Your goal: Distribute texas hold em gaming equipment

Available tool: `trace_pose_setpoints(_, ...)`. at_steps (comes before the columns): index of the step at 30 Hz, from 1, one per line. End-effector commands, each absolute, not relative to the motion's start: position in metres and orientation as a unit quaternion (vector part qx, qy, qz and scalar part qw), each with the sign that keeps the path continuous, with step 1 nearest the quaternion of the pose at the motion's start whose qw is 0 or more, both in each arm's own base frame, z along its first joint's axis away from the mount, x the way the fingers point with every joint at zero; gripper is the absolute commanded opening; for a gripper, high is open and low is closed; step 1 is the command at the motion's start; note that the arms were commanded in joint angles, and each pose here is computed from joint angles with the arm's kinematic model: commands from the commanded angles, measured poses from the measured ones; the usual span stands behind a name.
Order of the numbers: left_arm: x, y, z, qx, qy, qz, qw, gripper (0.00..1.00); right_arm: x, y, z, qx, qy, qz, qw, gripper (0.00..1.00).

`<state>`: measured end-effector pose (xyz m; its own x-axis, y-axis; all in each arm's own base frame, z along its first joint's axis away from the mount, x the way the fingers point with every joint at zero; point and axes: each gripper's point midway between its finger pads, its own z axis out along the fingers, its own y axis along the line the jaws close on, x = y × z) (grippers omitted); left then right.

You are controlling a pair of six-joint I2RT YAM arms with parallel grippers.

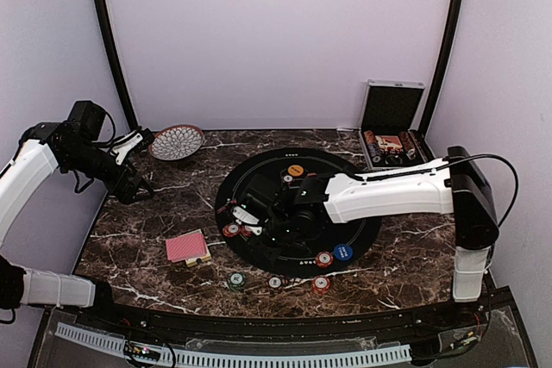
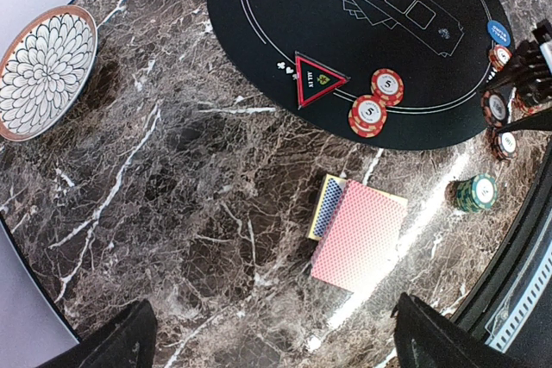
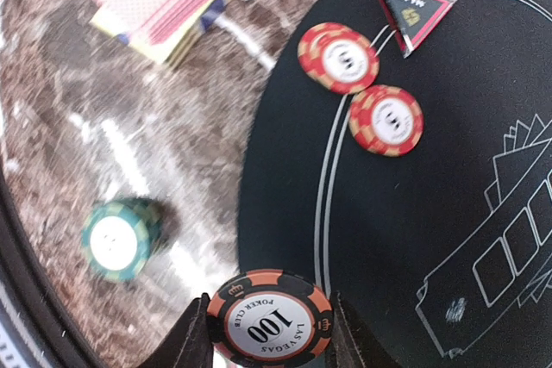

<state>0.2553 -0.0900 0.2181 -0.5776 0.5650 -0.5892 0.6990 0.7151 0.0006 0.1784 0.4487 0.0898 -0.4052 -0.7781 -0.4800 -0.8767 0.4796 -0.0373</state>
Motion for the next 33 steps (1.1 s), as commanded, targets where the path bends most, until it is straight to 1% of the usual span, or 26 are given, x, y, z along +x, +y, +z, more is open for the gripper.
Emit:
trace_pose_setpoints(1,0.251,-0.091,0.223,0.359,0.879,-0.118,0.289,0.99,0.203,0.465,0.081,-0.484,0.836,0.117,0.232,0.19)
trace_pose_setpoints(10,0.252,-0.093,0.221,0.358,0.879,-0.125,0.288,0.99,0.231,0.481,0.050,-0.466,0.847,0.122,0.225,0.16)
trace_pose_setpoints(18,0.250,-0.092,0.220,0.357,0.881,-0.123,0.286,0.99,0.230,0.478,0.030,-0.466,0.851,0.124,0.210,0.17)
trace_pose_setpoints(20,0.250,-0.092,0.219,0.356,0.881,-0.123,0.286,0.99,0.229,0.477,0.028,-0.466,0.851,0.124,0.208,0.21)
trace_pose_setpoints(22,0.250,-0.092,0.220,0.356,0.881,-0.124,0.287,0.99,0.229,0.477,0.027,-0.466,0.852,0.122,0.207,0.32)
trace_pose_setpoints(24,0.250,-0.092,0.220,0.356,0.881,-0.125,0.287,0.99,0.231,0.476,0.029,-0.465,0.852,0.120,0.210,0.46)
trace_pose_setpoints(26,0.250,-0.092,0.220,0.356,0.881,-0.125,0.286,0.99,0.233,0.476,0.032,-0.464,0.851,0.116,0.216,0.53)
trace_pose_setpoints(28,0.250,-0.092,0.219,0.356,0.881,-0.124,0.286,0.99,0.235,0.475,0.035,-0.463,0.851,0.113,0.220,0.56)
trace_pose_setpoints(33,0.249,-0.091,0.219,0.355,0.882,-0.123,0.286,0.99,0.236,0.472,0.055,-0.459,0.850,0.114,0.232,0.56)
